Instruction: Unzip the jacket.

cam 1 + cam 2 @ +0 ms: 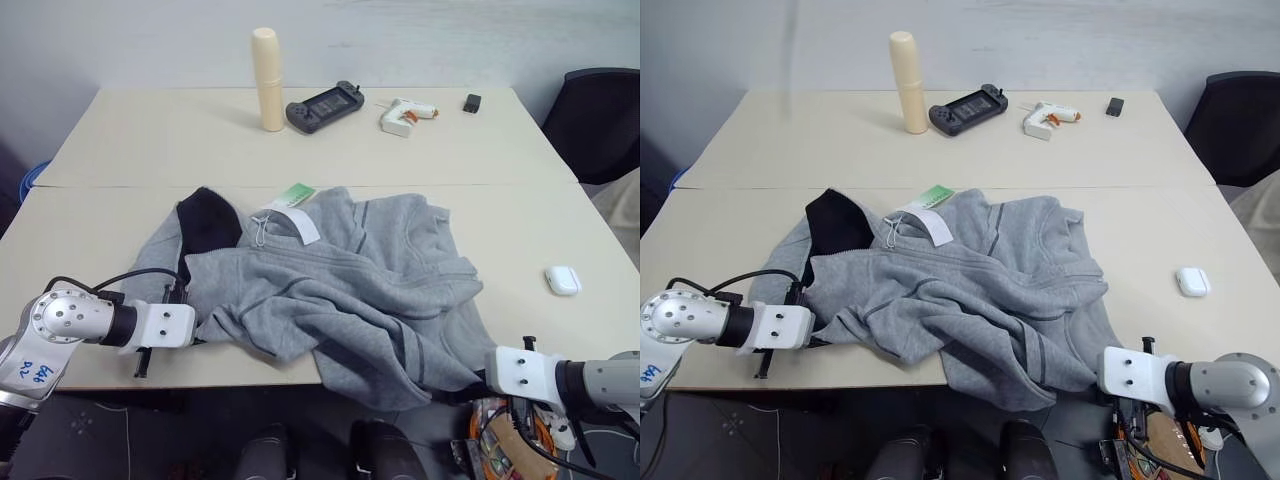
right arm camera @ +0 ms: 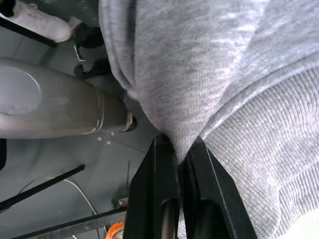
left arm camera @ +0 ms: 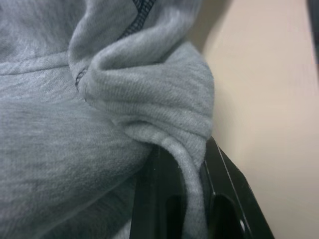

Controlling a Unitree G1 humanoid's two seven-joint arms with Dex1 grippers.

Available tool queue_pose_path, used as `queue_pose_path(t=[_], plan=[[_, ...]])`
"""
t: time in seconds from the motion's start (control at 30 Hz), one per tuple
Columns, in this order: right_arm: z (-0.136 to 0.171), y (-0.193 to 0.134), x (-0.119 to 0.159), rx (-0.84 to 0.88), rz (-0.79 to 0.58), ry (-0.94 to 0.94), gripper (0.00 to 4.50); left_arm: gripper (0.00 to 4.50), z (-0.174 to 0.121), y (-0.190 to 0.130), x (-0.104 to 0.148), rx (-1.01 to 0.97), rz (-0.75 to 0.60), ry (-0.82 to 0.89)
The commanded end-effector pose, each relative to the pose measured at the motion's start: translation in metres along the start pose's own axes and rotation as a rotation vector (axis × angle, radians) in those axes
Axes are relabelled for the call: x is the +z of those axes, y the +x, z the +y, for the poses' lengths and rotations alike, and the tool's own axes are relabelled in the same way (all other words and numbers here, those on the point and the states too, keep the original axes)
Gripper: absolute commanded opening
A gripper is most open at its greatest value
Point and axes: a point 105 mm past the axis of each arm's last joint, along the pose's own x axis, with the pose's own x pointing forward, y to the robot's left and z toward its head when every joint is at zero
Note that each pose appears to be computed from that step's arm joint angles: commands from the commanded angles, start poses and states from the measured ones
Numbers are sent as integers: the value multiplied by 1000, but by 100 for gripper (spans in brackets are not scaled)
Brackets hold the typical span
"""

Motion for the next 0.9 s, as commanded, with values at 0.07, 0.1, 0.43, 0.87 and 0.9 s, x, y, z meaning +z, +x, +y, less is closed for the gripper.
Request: queue_pose_path(t=[0.07,0.1,0.43,0.87,0.9], plan=[[-7,-8,11,-25,-29,-3,110,123,-13,1,-2,-58,-2,-71],[-6,-9,13,-14,-32,-2,143,151,-13,1,-3,-60,-5,-82],[-66,-59,103,-4,-402,53,446,427,7,-52,43,-133,-283,-306],[-236,8,153,-401,-371,187,446,427,112,-76,112,-33,-522,-205],[-242,15,150,-404,-347,193,446,427,114,-73,112,-28,-513,-197]])
